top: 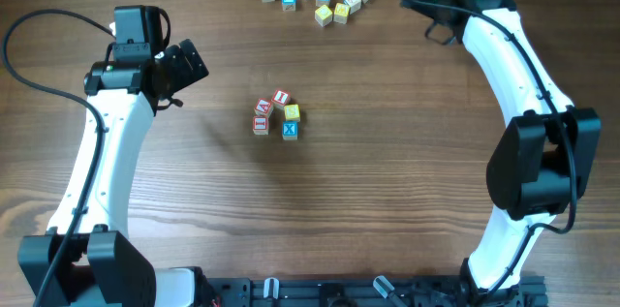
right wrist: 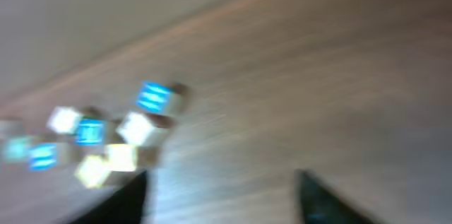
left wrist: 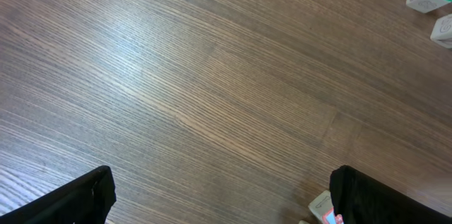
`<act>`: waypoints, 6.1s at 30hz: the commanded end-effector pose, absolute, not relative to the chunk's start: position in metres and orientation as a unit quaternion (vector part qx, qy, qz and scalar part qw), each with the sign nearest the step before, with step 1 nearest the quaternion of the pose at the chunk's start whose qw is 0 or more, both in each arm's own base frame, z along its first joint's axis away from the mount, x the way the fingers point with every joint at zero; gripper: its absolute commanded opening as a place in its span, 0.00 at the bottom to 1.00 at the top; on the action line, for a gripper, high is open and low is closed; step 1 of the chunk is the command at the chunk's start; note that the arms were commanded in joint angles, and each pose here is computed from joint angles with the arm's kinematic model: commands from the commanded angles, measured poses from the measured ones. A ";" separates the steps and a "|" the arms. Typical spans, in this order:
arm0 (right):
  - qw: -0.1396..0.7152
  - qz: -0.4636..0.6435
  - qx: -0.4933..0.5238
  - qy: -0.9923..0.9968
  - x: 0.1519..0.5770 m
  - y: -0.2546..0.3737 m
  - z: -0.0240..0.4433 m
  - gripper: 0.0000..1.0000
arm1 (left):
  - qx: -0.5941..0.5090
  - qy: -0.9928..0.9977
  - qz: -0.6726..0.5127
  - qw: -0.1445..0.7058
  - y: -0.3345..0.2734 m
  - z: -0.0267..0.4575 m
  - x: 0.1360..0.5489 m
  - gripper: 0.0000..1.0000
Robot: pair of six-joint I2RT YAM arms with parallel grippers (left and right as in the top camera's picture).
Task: Form a circle
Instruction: 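Reach the right gripper into the block pile toward a yellow block, then grasp the yellow 'M' block with the right gripper, then carry the yellow 'M' block down toward the ring with the right gripper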
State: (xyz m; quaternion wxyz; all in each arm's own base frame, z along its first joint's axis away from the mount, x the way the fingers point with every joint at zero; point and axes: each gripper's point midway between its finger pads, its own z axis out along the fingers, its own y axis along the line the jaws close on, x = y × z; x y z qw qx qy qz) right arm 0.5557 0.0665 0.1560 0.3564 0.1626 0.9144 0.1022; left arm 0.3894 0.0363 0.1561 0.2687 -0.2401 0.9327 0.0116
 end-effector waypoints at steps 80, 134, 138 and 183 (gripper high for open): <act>0.291 0.085 0.005 0.953 0.534 0.199 0.062 0.78 | -0.247 0.928 0.015 0.279 0.040 0.164 0.391 1.00; 0.301 0.061 -0.033 0.951 0.550 0.205 0.008 0.52 | -0.247 0.928 0.015 0.279 0.040 0.164 0.391 1.00; 0.323 0.061 -0.042 0.944 0.558 0.208 0.016 0.46 | -0.247 0.928 0.015 0.279 0.040 0.164 0.391 1.00; 0.128 0.101 -0.018 0.986 0.407 0.189 0.130 0.18 | -0.248 0.928 0.015 0.279 0.040 0.164 0.391 1.00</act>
